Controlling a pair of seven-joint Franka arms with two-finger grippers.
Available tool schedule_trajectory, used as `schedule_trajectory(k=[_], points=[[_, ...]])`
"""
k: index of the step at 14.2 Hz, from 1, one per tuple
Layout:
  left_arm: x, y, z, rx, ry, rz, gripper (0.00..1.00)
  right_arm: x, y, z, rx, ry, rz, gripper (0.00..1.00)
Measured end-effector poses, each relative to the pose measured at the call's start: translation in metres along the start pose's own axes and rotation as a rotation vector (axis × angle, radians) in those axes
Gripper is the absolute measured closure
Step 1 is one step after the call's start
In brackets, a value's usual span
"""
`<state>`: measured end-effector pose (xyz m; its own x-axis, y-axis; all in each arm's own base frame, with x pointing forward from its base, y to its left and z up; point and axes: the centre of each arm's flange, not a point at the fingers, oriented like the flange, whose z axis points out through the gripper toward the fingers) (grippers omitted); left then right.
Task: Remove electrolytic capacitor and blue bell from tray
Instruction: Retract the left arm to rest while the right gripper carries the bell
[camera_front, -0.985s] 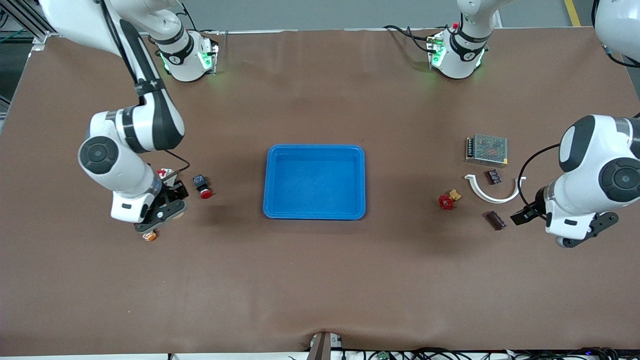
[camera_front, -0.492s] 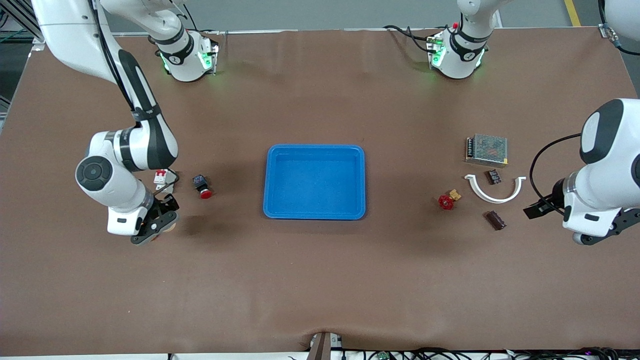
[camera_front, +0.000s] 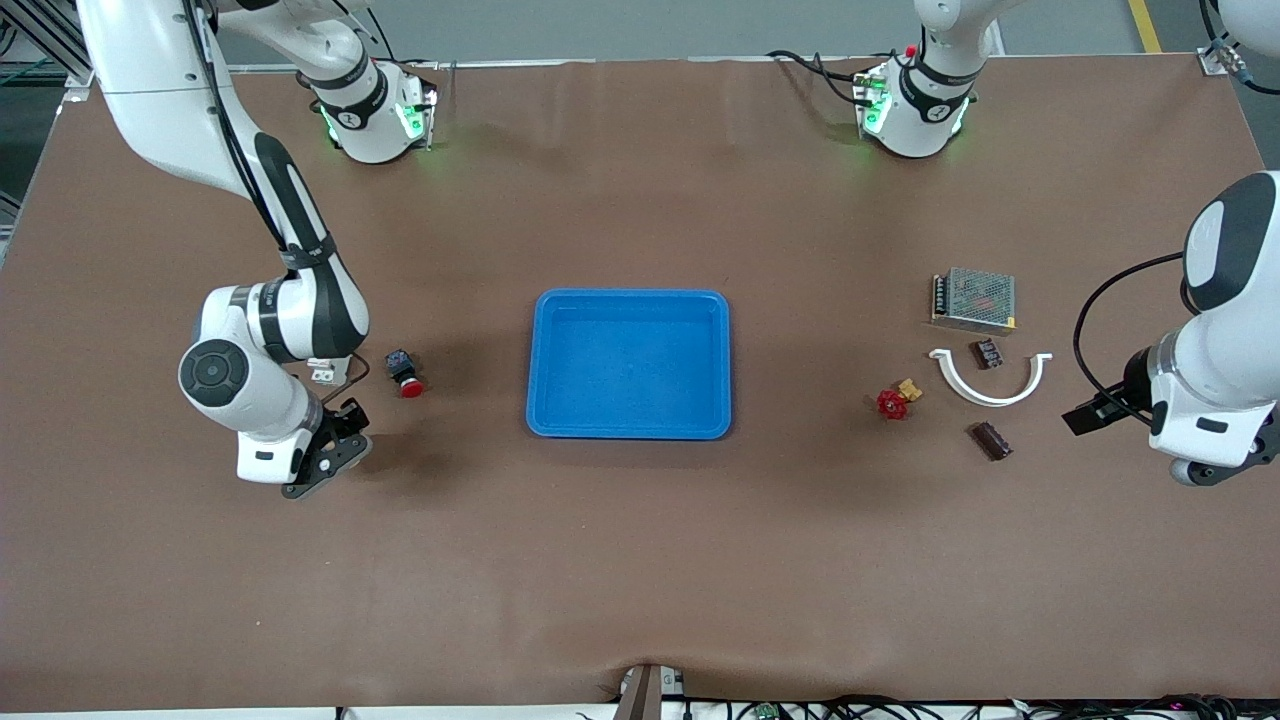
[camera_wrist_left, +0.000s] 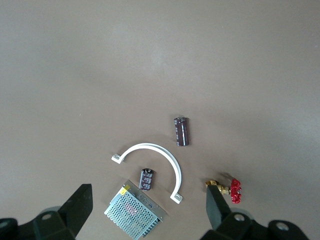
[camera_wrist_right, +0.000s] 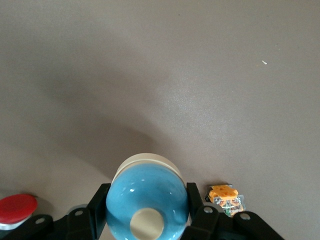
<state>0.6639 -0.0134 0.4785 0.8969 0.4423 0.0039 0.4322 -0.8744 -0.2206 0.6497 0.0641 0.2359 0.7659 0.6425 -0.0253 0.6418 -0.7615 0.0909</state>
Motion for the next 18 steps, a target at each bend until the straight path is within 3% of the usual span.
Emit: schedule_trajectory(k=[10,18], points=[[-0.010,-0.001,-0.029,-0.006,0.045,0.108,0.00,-0.006,0.006,0.036,-0.004,0.002,-0.026,0.35],[-0.038,0.001,-0.078,-0.067,0.070,0.192,0.00,-0.005,0.002,0.050,0.025,0.017,-0.004,0.35]])
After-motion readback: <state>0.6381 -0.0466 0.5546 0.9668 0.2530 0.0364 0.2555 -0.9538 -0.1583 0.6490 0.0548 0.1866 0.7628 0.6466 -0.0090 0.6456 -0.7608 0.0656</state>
